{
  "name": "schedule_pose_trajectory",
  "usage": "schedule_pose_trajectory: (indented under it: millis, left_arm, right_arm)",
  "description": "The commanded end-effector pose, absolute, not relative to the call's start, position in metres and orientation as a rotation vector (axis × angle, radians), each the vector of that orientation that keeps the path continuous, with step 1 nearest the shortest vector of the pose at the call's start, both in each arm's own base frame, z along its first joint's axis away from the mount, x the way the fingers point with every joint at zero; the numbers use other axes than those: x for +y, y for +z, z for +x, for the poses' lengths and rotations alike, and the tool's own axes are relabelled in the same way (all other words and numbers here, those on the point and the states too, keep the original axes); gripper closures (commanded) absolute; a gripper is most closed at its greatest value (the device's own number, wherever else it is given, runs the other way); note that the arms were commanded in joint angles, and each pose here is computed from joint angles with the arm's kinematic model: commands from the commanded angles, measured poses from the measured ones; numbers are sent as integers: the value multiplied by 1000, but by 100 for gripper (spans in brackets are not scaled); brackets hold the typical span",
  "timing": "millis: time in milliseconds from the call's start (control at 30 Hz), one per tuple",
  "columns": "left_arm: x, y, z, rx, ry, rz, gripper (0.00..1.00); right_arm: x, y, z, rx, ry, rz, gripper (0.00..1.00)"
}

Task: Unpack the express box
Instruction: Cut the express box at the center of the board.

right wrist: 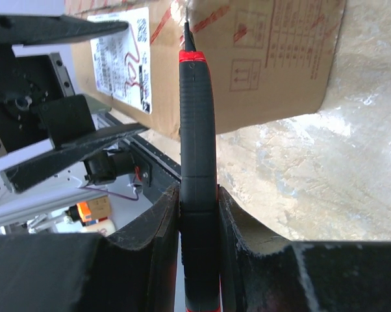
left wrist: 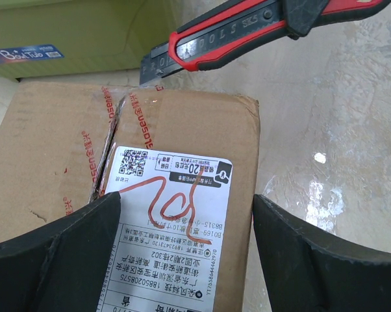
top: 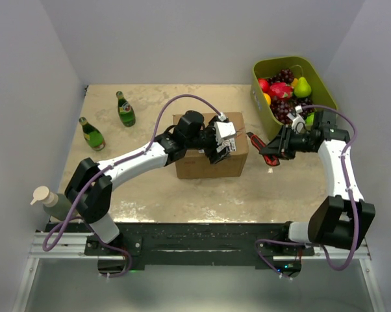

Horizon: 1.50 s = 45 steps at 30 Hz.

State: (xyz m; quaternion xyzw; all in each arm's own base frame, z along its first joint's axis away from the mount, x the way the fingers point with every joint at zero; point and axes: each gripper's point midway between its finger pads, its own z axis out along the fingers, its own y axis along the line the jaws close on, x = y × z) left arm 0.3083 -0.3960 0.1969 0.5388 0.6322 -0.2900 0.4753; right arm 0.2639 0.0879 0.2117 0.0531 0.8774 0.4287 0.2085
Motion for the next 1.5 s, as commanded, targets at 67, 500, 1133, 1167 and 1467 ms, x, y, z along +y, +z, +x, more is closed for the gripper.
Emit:
schedule_pose_trajectory:
  millis: [67,500,1133,1167,1467]
  left_arm:
    - [-376,125,281,1795,-711,1414,15]
    - [-379,125,278,1793,-720,1421,15]
    - [-382,125,277,1793,-728,1421,15]
    - [-382,124,277,1792,-729,1423,15]
    - [-383,123,277,1793,-727,1426,15]
  right_arm:
    - [82,226,291,2385,1172,86,100]
    - [85,232,297,2346,1205,49,100]
    - [87,216,295,2396,1232,49,100]
    - [88,215,294,2395,1242,38,100]
    - [90,230,294,2350,1234,-19,100]
